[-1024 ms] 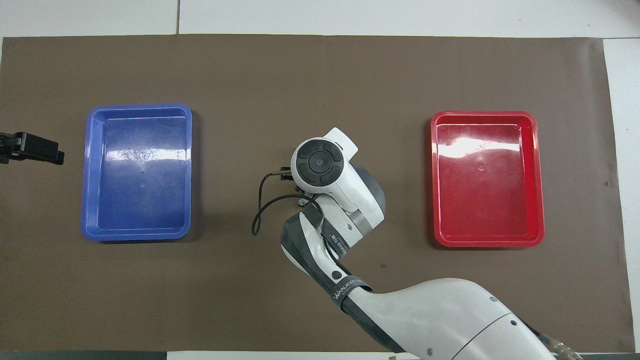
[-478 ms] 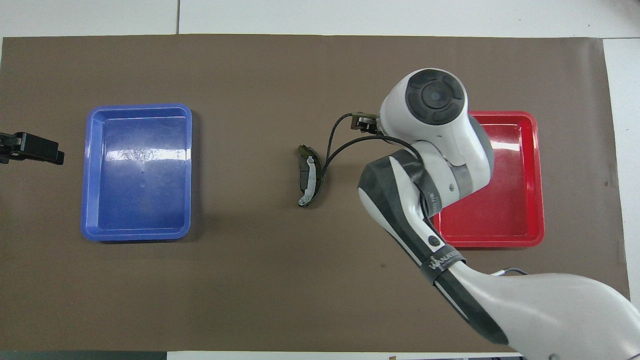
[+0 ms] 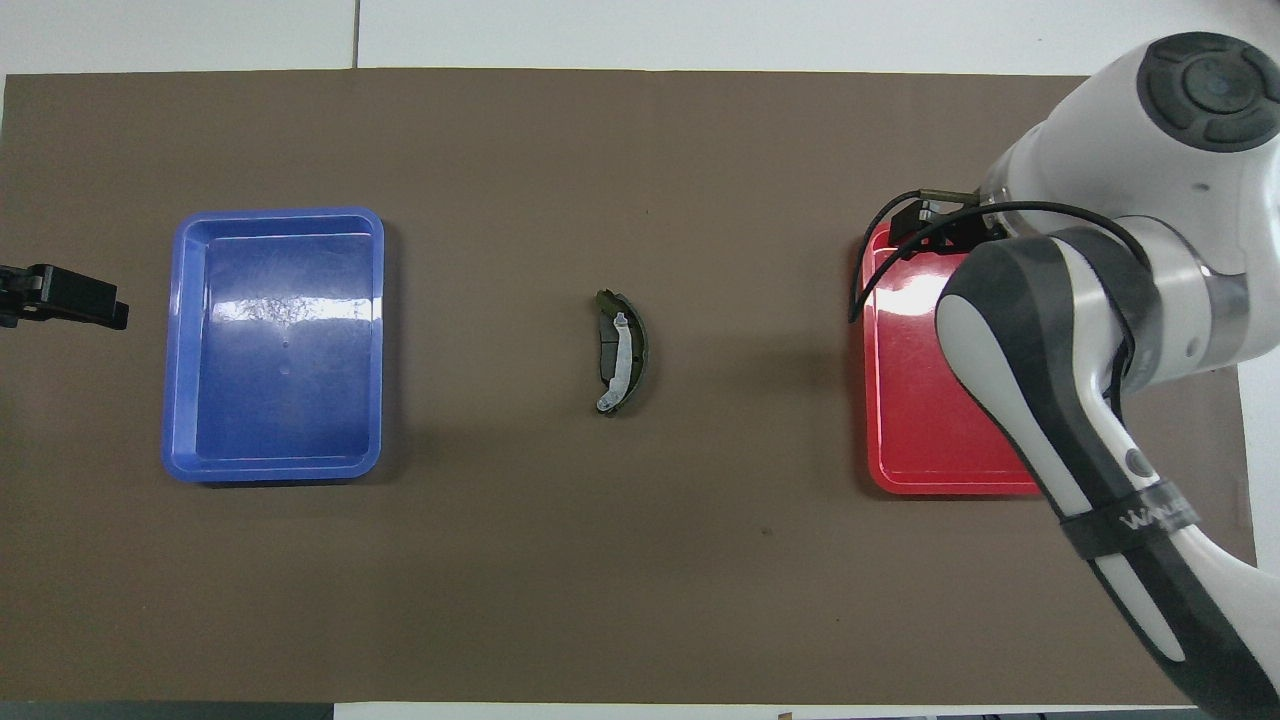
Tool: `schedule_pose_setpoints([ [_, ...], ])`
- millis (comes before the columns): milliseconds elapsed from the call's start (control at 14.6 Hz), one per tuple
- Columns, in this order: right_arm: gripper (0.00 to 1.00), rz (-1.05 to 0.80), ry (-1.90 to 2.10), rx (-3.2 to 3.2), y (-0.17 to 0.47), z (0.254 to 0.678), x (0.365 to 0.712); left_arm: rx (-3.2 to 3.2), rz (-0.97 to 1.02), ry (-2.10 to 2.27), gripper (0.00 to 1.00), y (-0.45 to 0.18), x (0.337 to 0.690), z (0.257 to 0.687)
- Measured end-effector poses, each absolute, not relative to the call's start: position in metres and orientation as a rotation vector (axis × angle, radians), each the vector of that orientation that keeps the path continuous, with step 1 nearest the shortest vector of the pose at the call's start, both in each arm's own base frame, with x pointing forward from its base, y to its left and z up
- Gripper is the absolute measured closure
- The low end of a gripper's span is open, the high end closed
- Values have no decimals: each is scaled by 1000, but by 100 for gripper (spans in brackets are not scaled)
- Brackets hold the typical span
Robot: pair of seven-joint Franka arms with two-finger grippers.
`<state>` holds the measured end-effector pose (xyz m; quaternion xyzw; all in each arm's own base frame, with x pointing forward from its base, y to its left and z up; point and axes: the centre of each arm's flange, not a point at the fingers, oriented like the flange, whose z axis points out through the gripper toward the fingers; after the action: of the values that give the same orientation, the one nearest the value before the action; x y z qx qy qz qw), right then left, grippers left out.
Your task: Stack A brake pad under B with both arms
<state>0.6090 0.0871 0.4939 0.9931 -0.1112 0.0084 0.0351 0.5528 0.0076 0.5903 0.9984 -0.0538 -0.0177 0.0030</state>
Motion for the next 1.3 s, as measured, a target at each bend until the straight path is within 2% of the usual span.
schedule_pose_setpoints([
  [341,0,6,-340,3056,3,551,582,3131,-56,-169,1,8,553,590],
  [683,0,-35,-282,3056,-11,616,538,3131,-56,-168,1,8,553,590],
  [1298,0,-59,-196,3075,9,620,533,3131,-56,-168,1,8,553,590],
])
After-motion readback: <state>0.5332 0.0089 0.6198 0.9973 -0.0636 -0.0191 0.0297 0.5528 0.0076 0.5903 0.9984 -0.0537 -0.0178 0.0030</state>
